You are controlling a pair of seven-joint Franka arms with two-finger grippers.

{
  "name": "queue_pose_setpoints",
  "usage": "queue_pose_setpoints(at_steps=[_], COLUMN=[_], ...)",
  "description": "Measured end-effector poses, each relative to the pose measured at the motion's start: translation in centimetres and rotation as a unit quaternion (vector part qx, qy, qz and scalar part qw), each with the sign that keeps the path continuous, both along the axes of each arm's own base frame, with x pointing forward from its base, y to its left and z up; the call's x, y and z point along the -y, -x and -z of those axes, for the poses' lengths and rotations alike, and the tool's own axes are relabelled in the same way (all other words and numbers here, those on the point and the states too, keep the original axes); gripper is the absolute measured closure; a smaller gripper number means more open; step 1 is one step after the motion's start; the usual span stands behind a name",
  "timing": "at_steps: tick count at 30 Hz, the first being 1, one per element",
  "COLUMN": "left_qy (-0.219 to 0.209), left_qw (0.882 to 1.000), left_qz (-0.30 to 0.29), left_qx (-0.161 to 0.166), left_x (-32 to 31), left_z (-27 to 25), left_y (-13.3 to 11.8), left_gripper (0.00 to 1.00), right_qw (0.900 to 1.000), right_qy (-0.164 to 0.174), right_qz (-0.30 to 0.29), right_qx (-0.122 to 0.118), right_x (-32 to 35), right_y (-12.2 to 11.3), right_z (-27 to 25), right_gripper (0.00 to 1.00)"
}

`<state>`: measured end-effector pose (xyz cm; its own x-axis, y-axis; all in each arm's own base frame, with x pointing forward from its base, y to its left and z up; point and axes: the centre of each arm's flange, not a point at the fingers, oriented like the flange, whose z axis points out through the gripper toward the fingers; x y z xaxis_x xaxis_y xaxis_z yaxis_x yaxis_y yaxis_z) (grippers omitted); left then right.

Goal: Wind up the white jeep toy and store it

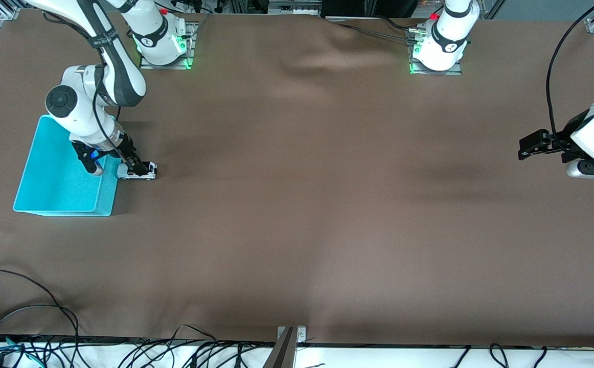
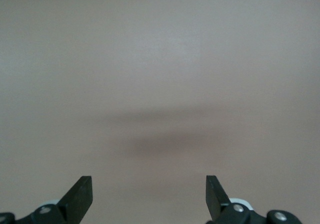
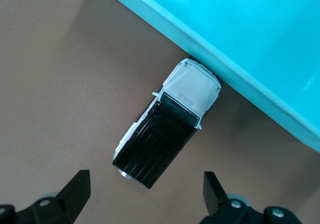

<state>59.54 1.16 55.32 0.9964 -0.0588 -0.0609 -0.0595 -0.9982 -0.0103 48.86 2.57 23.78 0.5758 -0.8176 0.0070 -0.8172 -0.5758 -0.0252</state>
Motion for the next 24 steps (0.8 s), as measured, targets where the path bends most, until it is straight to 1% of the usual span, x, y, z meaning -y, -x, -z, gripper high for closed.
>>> queue_pose_setpoints(at_steps=[6, 12, 16, 24], left_qy=[0.000, 0.000, 0.000, 0.000], left_qw=[1.000, 1.000, 1.000, 1.000], left_qz=[0.000, 0.000, 0.000, 0.000], left_qx=[0.000, 0.000, -0.001, -0.001], left_x=[0.0, 0.0, 0.0, 0.0], left_z=[0.0, 0.0, 0.0, 0.0], left_y=[0.0, 0.0, 0.0, 0.0], left_gripper=[0.00, 0.00, 0.00, 0.00], right_qw=[0.999, 0.997, 0.996, 0.995], right_qy=[-0.002, -0.005, -0.007, -0.008], right_qz=[0.034, 0.070, 0.082, 0.088], right_qx=[0.005, 0.021, 0.027, 0.035], right_x=[0.0, 0.0, 0.0, 0.1], right_y=[0.3, 0.4, 0.5, 0.4], right_z=[1.0, 1.6, 2.0, 2.7], right_gripper=[0.00, 0.00, 0.00, 0.00])
